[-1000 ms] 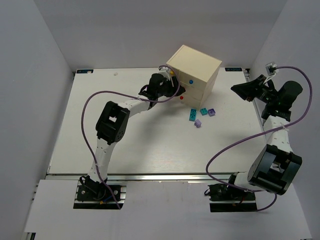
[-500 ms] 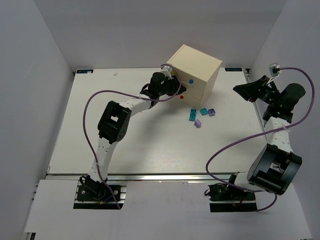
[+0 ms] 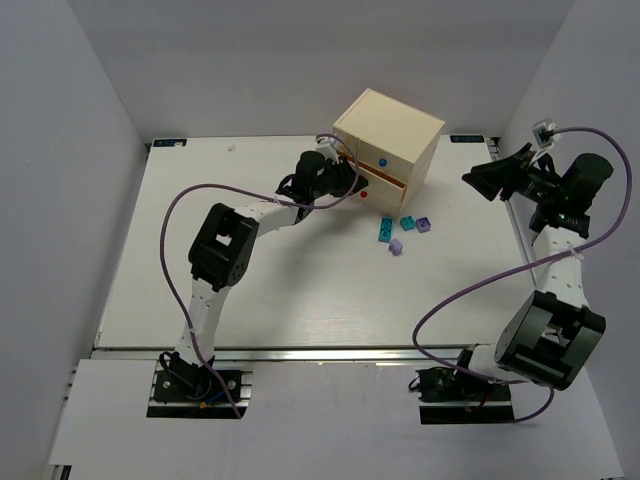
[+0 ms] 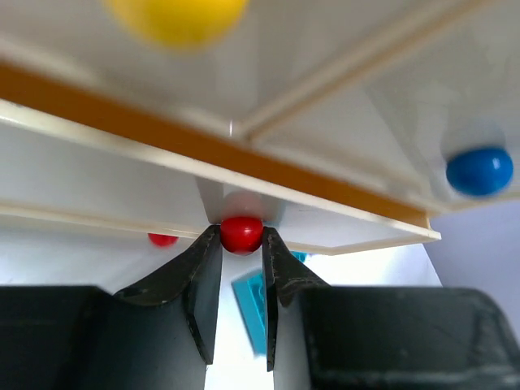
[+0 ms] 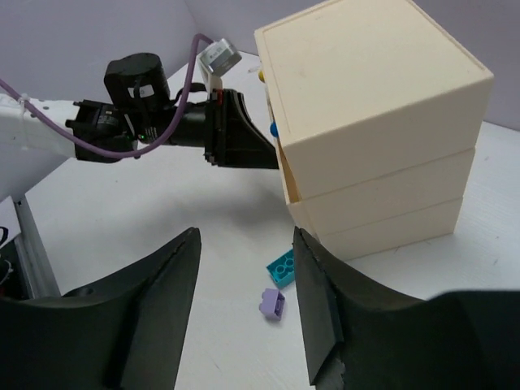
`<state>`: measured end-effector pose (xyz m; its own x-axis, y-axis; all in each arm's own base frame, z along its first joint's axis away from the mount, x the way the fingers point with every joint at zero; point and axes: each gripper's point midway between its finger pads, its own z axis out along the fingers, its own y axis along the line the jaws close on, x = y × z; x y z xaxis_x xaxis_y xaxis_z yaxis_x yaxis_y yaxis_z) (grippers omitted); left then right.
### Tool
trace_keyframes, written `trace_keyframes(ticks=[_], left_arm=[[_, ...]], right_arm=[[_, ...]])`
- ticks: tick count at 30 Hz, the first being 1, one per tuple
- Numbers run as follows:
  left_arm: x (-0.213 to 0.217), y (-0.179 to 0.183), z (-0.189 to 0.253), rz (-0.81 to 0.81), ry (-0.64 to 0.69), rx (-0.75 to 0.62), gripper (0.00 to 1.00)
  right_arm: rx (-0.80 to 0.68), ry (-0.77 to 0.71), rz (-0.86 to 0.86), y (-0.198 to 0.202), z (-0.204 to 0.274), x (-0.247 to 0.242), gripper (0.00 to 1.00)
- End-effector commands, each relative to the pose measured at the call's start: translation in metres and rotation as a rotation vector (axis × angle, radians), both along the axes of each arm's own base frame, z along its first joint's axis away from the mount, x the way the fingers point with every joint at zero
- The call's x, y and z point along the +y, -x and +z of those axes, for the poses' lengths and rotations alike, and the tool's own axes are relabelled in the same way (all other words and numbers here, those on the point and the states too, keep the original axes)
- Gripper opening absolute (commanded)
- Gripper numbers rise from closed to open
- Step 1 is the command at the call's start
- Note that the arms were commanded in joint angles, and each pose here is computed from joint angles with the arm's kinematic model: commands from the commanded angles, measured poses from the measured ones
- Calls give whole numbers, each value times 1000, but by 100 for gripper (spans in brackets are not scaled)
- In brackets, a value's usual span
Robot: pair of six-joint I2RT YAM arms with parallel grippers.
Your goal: Sort the legos into containers by color
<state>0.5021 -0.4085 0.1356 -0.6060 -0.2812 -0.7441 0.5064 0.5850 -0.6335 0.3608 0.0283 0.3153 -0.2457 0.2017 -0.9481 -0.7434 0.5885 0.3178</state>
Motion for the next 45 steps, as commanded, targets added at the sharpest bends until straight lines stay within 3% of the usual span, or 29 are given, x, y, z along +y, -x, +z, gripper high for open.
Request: trace_keyframes(ticks=[1,3,6,17,18,19,22,25,26,32,36,37,39,40,43,45], left_arm=[[10,15,54,-8,26,-78,10],[14,21,50,-8,12,-72,10],[20,31,54,-12,1,-72,10],[37,60,54,-30,-24,-64,12],[37,61,54,-32,-24,-64,16],[36,61,55,-37,-23,-63,37],[36,61,58,-36,-20,-69,62],[37,63,63,-41,-22,-72,69],[37,64,63,-44,-26,-69,69],[54,79,81,-32,-81,-78,69],[81,94,97,31,-158,-90,60],[90,100,97,46,-194,-84,50],[113,113,115,112,-218,-110,35],[123,119,115,136,-241,-105,22],[158,147,130,204,-269,-149,22],[180,169,148,236,-265,-207,33]], right_arm=[[-87,112,23,0,21,13,56],[-190,215,6,-9,35,14,61],[-188,279,13,-15,31,33,67],[-126,419,33,-29,-20,65,67],[-112,430,45,-26,-27,69,67],[-116,457,61,-25,-38,70,71],[-109,498,156,-7,-63,77,83],[-159,575,254,15,-95,80,89],[-197,614,277,18,-104,80,89],[-77,759,227,19,-164,71,89],[80,788,87,13,-198,76,75],[113,801,68,15,-209,74,68],[140,830,24,9,-220,80,64],[181,811,-9,7,-224,80,63],[232,810,-99,-9,-228,82,67],[273,806,-84,-8,-238,88,69]])
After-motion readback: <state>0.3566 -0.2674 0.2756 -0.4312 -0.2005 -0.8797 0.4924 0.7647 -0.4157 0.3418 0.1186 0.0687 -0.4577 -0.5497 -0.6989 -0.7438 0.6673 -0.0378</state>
